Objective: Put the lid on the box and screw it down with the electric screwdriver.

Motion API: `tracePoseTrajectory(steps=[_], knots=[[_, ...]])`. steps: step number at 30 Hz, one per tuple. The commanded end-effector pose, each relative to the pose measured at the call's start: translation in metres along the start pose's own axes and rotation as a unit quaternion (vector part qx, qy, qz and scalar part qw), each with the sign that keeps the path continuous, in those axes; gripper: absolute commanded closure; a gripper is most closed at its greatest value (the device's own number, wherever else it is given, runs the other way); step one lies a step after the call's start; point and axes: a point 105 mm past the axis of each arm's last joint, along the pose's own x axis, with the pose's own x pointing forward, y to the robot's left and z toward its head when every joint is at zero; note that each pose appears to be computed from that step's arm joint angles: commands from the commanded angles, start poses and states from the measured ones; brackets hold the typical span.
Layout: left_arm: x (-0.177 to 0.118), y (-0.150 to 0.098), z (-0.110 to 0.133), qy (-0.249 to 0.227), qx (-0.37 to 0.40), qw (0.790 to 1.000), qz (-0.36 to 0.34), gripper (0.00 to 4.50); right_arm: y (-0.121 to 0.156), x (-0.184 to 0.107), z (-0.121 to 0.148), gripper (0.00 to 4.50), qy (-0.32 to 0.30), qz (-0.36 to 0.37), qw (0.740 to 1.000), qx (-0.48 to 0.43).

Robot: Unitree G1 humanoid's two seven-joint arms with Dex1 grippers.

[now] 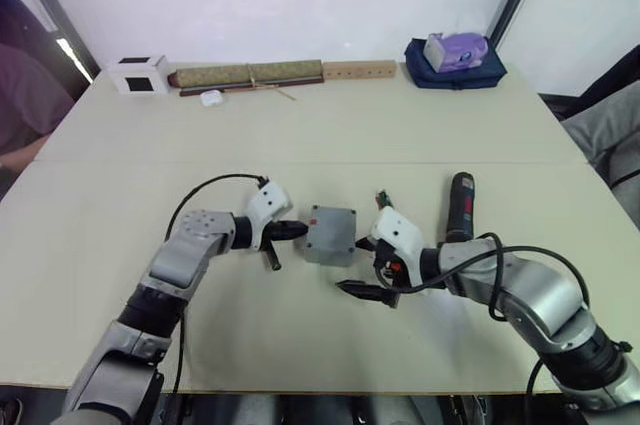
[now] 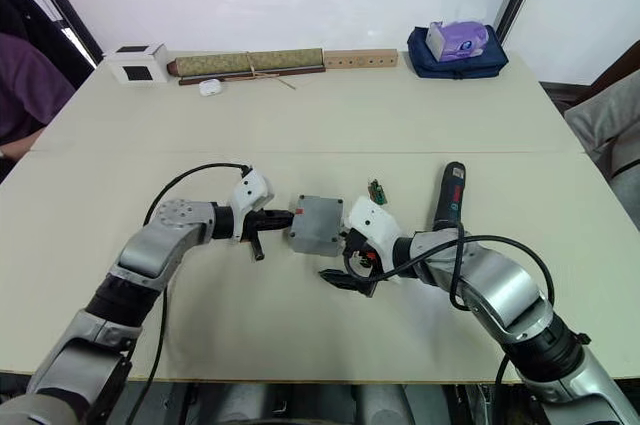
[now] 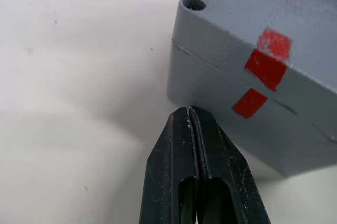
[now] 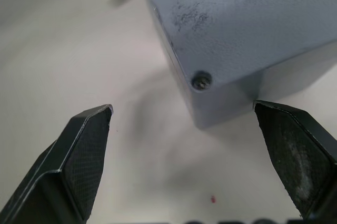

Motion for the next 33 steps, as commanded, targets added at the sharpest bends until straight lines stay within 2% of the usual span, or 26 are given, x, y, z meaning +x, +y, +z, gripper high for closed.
tracePoseTrajectory(steps=[1,6,10,15,20,22,25,29,33], knots=[[-0.001,-0.005,0.006,-0.008,0.014,1.0,-0.016,4.5,0.0,-0.005,0.011,0.06,-0.024,-0.015,1.0,-0.013],[-0.008,-0.01,0.004,-0.001,0.006,1.0,-0.029,4.5,-0.01,-0.013,0.009,0.06,-0.026,-0.041,0.999,-0.005],[-0.021,-0.011,0.002,0.008,-0.001,0.999,-0.038,4.5,-0.024,-0.037,0.013,0.06,-0.051,-0.068,0.996,0.01],[-0.036,-0.009,0.008,-0.003,-0.025,0.999,-0.046,4.5,-0.046,-0.067,0.005,0.06,-0.067,-0.12,0.989,0.045],[-0.051,-0.013,0.023,-0.014,-0.032,0.997,-0.073,4.5,-0.064,-0.085,-0.014,0.06,-0.065,-0.177,0.98,0.063],[-0.057,-0.019,0.042,-0.033,-0.024,0.995,-0.096,4.5,-0.07,-0.081,-0.022,0.06,-0.07,-0.189,0.977,0.07],[-0.059,-0.028,0.055,-0.043,-0.015,0.992,-0.118,4.5,-0.072,-0.074,-0.024,0.79,-0.08,-0.19,0.976,0.074],[-0.059,-0.029,0.056,-0.041,-0.014,0.992,-0.115,4.5,-0.072,-0.069,-0.024,2.2,-0.083,-0.186,0.976,0.072],[-0.059,-0.028,0.058,-0.043,-0.012,0.993,-0.11,4.5,-0.069,-0.065,-0.027,2.2,-0.078,-0.181,0.978,0.066]])
